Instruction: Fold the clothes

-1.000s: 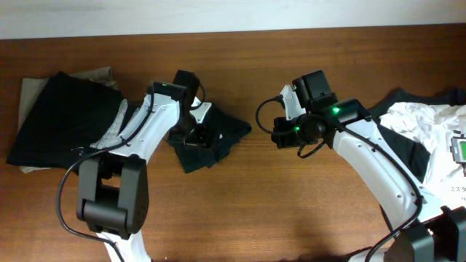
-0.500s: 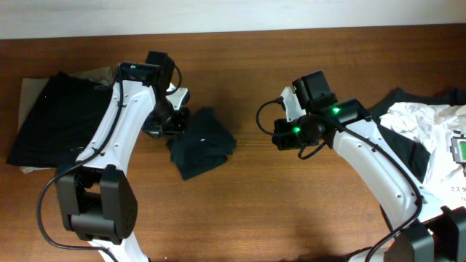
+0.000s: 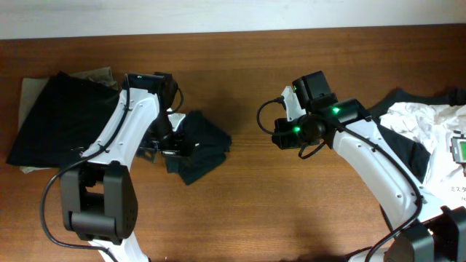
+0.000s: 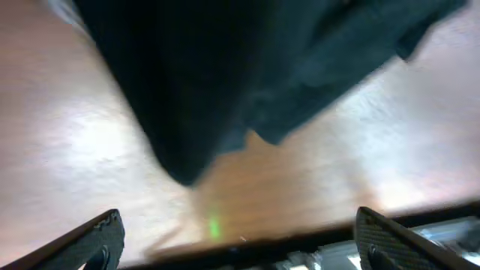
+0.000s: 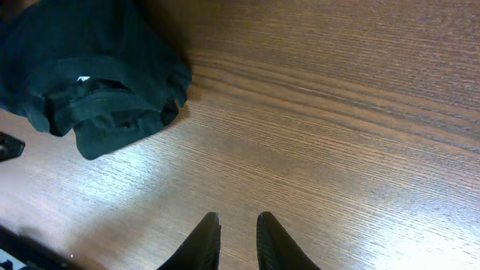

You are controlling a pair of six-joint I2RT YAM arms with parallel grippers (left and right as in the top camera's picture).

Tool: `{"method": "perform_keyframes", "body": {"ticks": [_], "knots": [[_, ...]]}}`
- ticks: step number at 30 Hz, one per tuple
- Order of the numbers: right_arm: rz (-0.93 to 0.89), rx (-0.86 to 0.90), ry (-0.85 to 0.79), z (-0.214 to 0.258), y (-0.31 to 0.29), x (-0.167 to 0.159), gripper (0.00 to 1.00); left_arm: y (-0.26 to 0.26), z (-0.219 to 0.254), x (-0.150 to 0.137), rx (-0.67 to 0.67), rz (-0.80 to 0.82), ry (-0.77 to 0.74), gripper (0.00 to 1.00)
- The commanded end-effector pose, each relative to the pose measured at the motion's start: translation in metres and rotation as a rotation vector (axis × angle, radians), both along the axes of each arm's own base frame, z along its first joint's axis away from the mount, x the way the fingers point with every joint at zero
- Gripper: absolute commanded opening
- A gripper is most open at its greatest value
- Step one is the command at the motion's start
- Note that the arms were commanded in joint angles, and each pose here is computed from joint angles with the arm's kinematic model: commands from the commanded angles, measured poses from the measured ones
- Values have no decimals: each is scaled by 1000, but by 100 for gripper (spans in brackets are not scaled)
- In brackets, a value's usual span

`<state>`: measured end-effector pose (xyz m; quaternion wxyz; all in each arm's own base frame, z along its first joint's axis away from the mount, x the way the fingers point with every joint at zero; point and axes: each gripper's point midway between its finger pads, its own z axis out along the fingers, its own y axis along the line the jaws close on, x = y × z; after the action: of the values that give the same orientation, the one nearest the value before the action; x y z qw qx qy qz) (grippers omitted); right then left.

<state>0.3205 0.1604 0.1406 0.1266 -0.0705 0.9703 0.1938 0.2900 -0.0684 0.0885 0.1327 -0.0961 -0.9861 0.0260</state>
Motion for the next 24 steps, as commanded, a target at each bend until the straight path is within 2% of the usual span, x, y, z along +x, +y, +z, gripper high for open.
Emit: {"method": "perform_keyframes", "body": {"ticks": [1, 3, 4, 7, 8, 10, 13, 14, 15, 16, 17, 19, 22, 23, 24], "knots": [[-2, -6, -17, 4, -3, 2, 22, 15, -11, 1, 73, -24, -36, 96], [-2, -8, -13, 4, -3, 1, 22, 14, -42, -8, 60, -21, -29, 95], [-2, -7, -15, 4, -3, 2, 22, 7, -49, -6, 19, -12, -44, 84], [-2, -8, -12, 4, -3, 1, 22, -21, -54, 1, -136, 20, -75, 1], [-2, -8, -12, 4, -3, 1, 22, -27, -50, -1, -171, 28, -64, 0], [-2, -8, -14, 4, -3, 1, 22, -49, -15, -11, -317, 45, -55, 0], [-2, -9, -15, 4, -3, 2, 22, -46, 21, -24, -325, 39, -98, 1], [-3, -11, -16, 4, -4, 2, 22, -44, 28, -32, -315, 37, -91, 17], [-6, -18, -18, 4, -5, 2, 22, -39, 27, -37, -284, 35, -73, 59], [-9, -25, -20, 3, -6, 3, 22, -37, 26, -38, -273, 34, -68, 86], [-10, -28, -20, 3, -6, 3, 22, -36, 26, -38, -273, 31, -67, 91], [-4, -19, -18, 3, -4, 2, 27, -38, 27, -40, -281, 32, -60, 92], [117, 152, 97, -14, 52, -21, 31, -38, 29, -32, -290, 36, -88, 91], [201, 227, 129, -19, 83, -32, 31, -34, 43, -18, -298, 53, -138, 90], [265, 276, 142, -28, 122, -40, 31, -24, 77, 9, -316, 54, -251, 91]]}}
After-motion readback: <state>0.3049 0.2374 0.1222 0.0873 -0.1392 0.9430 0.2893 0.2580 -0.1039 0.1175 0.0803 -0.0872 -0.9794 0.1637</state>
